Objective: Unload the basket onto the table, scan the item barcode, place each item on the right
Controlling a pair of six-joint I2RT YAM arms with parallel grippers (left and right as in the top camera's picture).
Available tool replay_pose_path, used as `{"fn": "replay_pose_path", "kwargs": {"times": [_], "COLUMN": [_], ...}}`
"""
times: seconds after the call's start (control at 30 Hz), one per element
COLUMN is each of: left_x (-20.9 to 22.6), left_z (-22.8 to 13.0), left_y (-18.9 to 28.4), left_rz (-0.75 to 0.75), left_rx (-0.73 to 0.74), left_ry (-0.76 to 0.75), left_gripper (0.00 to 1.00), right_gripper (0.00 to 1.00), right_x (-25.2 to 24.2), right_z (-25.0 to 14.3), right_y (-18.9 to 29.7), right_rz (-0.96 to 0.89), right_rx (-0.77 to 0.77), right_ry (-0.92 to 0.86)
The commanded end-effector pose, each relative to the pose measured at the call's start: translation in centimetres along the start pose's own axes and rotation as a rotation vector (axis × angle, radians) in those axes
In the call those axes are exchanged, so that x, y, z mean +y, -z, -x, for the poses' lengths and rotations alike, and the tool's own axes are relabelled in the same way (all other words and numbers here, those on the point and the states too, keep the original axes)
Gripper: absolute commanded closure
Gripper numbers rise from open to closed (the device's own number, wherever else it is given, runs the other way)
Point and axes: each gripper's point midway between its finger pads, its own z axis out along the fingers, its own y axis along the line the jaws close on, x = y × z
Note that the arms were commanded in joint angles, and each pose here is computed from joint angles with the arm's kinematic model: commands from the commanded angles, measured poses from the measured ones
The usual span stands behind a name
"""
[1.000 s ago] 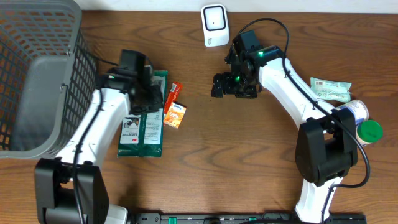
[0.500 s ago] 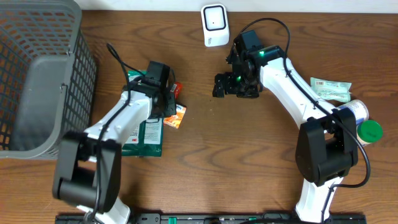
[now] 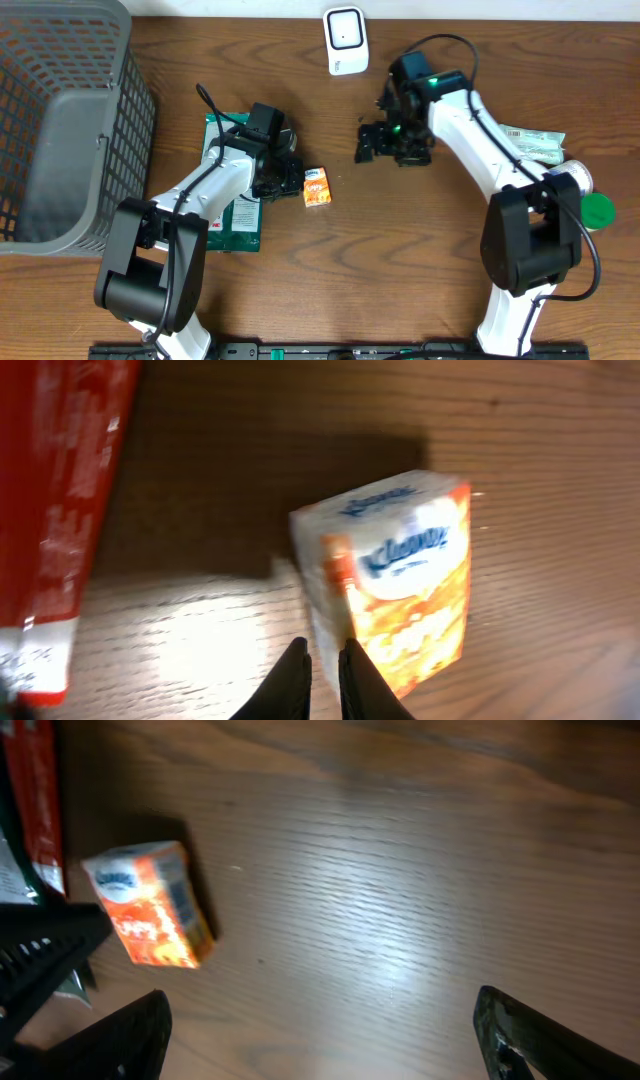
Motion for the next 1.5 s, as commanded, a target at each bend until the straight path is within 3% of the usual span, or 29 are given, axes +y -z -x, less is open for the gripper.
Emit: {"fn": "replay_pose_path", "kwargs": {"times": [0.0,0.4,0.73,1.1,1.33,1.47], "left_x": [-0.9,-2.8,-1.1,1.2,1.2,1.2], "left_z": [0.4,0.3,-1.0,-0.6,-0.6,-0.6], "left_y": [0.3,1.0,-0.6,-0.6,-0.6,-0.6], "left_rz": [-0.041,-0.12,-0.072,0.057,0.057,0.057], "left_rx": [-0.016,0.017,0.069,0.044,0.044,0.043], "left_ry": [-0.021,-0.049,-0.051,-0.044,-0.044,-0.044], "left_gripper": [0.85,0.89,0.89,0.89,0.89,0.89], "right_gripper": [0.08,0.07,0.08,0.1,0.17,0.35], "right_x": [-1.3,-3.8,-2.1,2.7,5.5,6.8], "right_z": [-0.1,0.8,-0.2,-2.6,-3.9,-4.4], "right_y": [0.5,1.4,0.2,-3.5,-5.7,-6.6], "right_rz": [0.027,0.028,0.046,0.267,0.345,0.362], "right_rx": [0.018,-0.007,0.025,0.075,0.074,0.064], "right_ry": [0.001,-0.026,0.012,0.091,0.174,0.21]}}
